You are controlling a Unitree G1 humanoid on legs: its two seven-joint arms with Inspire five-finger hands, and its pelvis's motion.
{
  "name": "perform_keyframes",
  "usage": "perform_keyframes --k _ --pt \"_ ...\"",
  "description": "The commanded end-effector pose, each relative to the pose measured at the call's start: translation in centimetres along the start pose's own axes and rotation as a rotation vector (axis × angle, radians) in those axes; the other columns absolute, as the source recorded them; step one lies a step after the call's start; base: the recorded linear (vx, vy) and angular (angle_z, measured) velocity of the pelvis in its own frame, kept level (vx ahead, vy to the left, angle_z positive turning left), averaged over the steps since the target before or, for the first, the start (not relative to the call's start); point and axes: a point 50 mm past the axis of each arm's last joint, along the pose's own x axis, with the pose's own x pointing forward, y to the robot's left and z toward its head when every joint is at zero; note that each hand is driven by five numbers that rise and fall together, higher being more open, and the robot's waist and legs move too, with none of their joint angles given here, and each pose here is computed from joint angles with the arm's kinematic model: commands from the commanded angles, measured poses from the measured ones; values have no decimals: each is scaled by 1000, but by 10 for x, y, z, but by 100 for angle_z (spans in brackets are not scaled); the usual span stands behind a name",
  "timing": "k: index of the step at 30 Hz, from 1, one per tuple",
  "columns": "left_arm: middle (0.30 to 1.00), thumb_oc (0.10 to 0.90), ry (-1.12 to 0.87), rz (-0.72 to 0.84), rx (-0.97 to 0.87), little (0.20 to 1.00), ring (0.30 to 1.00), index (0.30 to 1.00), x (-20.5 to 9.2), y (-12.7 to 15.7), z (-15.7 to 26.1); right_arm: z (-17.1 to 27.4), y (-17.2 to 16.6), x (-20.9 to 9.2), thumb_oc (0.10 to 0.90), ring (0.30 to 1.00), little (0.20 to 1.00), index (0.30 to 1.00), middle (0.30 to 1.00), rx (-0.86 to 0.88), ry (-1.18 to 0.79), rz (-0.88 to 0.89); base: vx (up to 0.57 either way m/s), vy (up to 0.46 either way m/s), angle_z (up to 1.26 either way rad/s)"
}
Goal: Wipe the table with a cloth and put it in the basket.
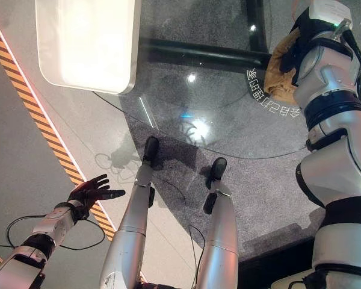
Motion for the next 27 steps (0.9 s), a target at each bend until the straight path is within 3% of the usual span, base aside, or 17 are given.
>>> perform_keyframes --k 1,19,27 --pt "900 800 79 60 2 900 900 900 -12 17 -30 5 -23 -1 100 300 200 300 300 81 -67 -134 0 0 0" --pt "900 800 65 30 -3 900 900 900 -8 0 -33 97 -27 -26 100 300 200 300 300 175 -371 -244 0 0 0" --pt "900 800 61 23 -7 900 900 900 -7 -6 -34 130 -31 -40 100 300 200 300 300 82 -464 -296 0 0 0"
